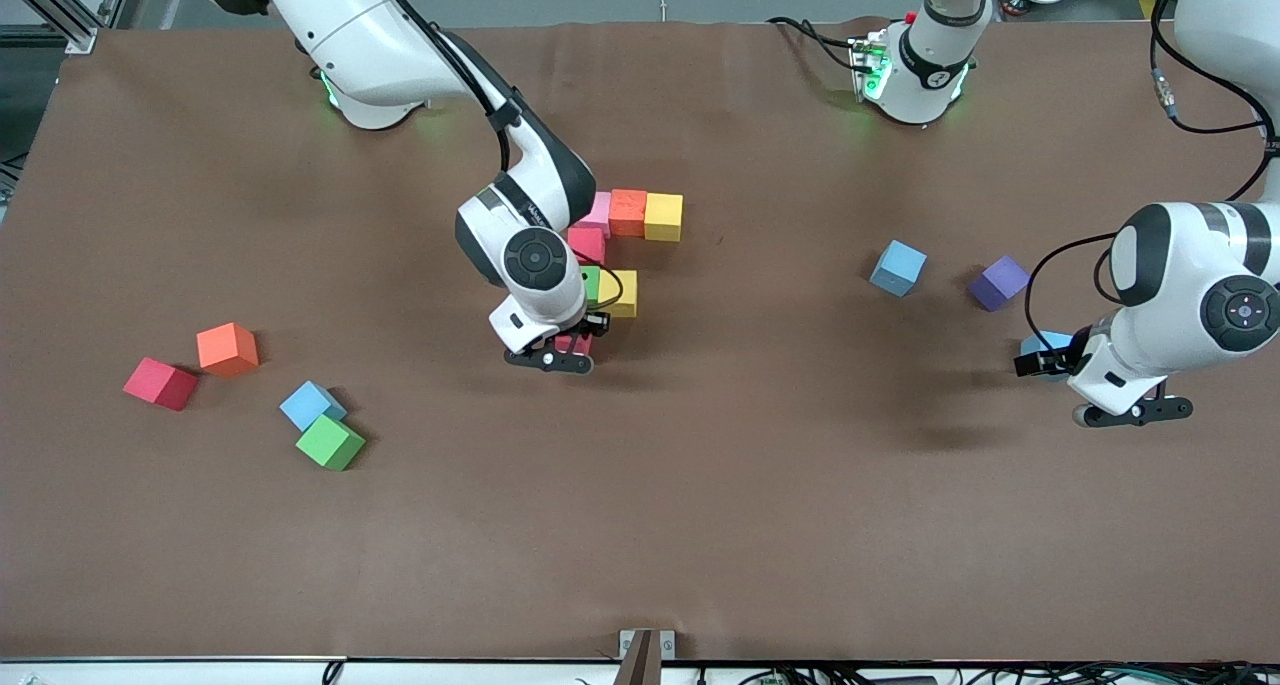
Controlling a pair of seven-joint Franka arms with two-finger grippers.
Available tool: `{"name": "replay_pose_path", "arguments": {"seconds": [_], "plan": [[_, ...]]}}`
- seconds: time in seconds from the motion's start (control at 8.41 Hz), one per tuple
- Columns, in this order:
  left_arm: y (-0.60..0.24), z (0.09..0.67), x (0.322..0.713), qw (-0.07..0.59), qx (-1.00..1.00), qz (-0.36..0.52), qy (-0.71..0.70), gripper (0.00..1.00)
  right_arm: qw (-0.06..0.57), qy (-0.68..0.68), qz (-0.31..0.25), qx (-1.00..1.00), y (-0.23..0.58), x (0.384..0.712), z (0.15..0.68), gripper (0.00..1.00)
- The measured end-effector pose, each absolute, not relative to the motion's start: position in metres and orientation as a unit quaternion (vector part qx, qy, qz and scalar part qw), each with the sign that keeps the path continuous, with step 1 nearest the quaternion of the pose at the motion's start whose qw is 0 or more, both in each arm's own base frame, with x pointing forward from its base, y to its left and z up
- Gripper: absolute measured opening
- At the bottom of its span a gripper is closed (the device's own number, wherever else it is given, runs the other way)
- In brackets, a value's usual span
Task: Arrange 11 blocks into digit 3
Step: 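Lower pink below green with the right gripper while the left gripper grasps blue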
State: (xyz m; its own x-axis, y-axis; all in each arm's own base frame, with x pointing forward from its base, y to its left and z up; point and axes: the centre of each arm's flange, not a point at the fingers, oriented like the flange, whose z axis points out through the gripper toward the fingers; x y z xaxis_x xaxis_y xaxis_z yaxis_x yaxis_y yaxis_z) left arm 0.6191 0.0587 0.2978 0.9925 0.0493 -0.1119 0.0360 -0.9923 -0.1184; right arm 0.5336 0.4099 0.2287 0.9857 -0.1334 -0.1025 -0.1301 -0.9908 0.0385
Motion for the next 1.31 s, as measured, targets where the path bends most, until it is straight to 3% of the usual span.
{"name": "replay_pose_path", "arguments": {"seconds": [1.31], "plan": [[0.1,0.263,0.592,0.053,-0.997,0.032,0.048,1.0,0.022,-0.058,-0.059,0.996,0.418,0.525,0.217,0.53]]}}
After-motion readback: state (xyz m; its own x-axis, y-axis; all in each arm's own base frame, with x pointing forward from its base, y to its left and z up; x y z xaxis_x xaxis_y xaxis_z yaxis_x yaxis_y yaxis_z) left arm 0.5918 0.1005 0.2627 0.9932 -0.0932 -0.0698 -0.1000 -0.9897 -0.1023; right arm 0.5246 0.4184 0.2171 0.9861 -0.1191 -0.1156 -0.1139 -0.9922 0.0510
